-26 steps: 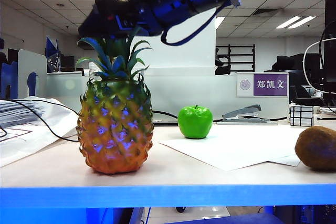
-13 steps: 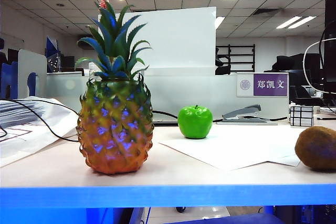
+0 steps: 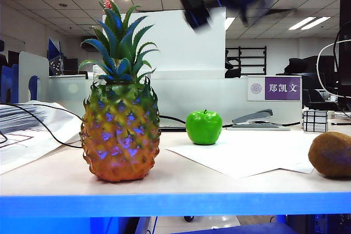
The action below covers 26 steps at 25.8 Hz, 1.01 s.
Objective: Arrange all the fruits from large to small from left to right in a row.
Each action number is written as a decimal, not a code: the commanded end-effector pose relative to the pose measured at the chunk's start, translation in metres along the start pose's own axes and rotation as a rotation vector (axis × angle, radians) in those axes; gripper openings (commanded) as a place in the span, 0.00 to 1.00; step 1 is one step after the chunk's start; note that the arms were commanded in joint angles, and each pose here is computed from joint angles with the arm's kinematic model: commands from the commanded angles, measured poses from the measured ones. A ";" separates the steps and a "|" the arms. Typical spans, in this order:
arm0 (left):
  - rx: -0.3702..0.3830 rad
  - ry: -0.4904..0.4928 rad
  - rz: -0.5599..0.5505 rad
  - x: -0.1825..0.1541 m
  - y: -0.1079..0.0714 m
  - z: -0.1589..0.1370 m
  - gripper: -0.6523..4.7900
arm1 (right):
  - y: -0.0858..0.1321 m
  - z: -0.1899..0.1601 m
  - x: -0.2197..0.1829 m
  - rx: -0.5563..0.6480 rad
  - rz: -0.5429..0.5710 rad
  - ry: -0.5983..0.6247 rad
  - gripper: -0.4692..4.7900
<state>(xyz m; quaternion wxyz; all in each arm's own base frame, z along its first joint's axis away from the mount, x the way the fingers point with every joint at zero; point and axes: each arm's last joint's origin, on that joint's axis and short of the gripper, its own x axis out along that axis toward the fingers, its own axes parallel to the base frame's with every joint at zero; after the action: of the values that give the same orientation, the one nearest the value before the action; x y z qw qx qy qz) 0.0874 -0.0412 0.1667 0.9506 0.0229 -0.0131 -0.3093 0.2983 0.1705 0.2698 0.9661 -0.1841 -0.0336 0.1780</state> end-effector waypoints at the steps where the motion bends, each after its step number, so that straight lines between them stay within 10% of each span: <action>1: 0.001 -0.019 -0.001 0.000 0.000 0.002 0.11 | -0.007 -0.029 0.018 0.130 0.003 0.059 1.00; 26: 0.002 -0.020 0.000 0.000 0.000 0.002 0.11 | 0.019 -0.102 0.051 0.218 0.184 0.238 1.00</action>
<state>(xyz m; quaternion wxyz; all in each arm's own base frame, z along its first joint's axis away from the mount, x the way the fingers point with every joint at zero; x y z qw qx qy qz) 0.0874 -0.0412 0.1671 0.9506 0.0228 -0.0152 -0.3093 0.3510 0.1691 0.1651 0.9550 -0.1059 0.1330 0.2432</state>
